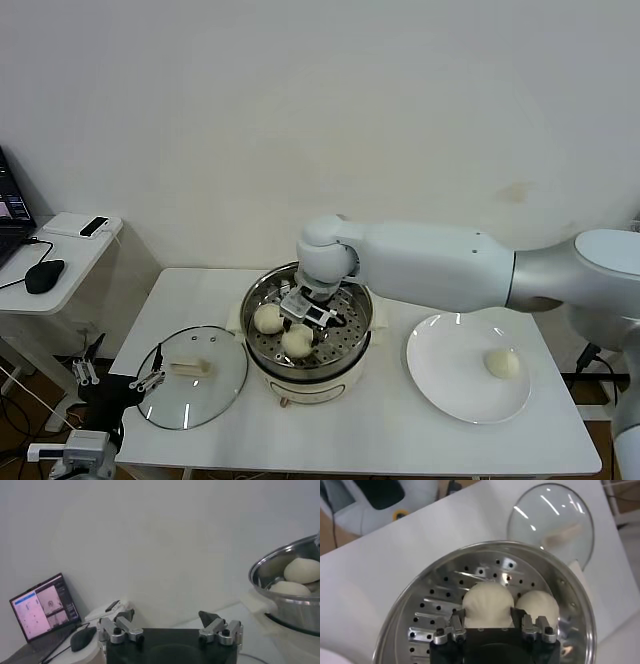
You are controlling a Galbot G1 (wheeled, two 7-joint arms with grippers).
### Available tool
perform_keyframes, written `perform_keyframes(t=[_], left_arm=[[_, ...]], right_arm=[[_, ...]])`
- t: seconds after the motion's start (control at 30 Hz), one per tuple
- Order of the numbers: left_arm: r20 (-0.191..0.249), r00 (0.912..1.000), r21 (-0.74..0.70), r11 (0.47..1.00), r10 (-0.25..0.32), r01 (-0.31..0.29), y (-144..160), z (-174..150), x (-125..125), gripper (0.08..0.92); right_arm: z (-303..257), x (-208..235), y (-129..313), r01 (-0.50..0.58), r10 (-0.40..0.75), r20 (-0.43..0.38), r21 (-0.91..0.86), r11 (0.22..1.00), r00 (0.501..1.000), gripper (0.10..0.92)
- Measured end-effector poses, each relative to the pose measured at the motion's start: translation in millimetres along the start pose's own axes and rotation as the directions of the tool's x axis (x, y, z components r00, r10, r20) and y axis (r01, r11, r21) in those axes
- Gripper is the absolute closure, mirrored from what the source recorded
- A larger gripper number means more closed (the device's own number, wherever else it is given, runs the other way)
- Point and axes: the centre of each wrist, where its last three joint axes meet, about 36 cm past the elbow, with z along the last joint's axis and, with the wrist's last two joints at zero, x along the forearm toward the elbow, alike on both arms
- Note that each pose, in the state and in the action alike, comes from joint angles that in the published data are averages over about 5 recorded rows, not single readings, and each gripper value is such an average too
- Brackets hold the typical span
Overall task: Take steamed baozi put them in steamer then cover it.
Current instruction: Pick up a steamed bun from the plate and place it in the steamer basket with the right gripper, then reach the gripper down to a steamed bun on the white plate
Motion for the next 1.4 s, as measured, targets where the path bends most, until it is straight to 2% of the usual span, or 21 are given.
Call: perform_keyframes(t=[0.17,0.27,0.53,0.9,1.13,1.4], left_arm=[[0.002,1.0,0.001,1.0,0.001,-0.001,-0.4,-0.6,0.3,0.177],[0.004,1.0,0.003,1.0,0.002,-0.002,-0.8,-1.4,0.4,0.177],[0.007,1.0,0.0,1.0,0.004,-0.004,-0.5,-1.9,0.3,0.177],[0.016,0.9998,-0.011,1.0,0.013,-0.013,0.0,-1.6,-4.6,0.177],[0.023,0.9993,-0.021,0.999,0.03,-0.029,-0.5,-2.7,-6.1,0.177],[0.03,0.9983,-0.024,0.998,0.05,-0.05,-3.1,-2.3,-10.0,0.177]], right_arm=[[-2.3,-0.6,1.4,0.018,-0.018,0.011,0.026,1.0,1.0,0.435],[-1.1,1.5,2.0,0.02,-0.021,0.017,0.034,0.999,1.0,0.406],[6.6,17.9,2.7,0.025,-0.025,0.005,0.029,0.999,1.0,0.217],[46.9,70.0,19.6,-0.062,0.056,-0.047,-0.154,0.986,0.997,0.199],[86.6,104.3,67.8,-0.145,0.107,-0.126,-0.353,0.924,0.986,0.2],[128.3,110.6,169.9,-0.189,0.101,-0.188,-0.547,0.815,0.977,0.2]])
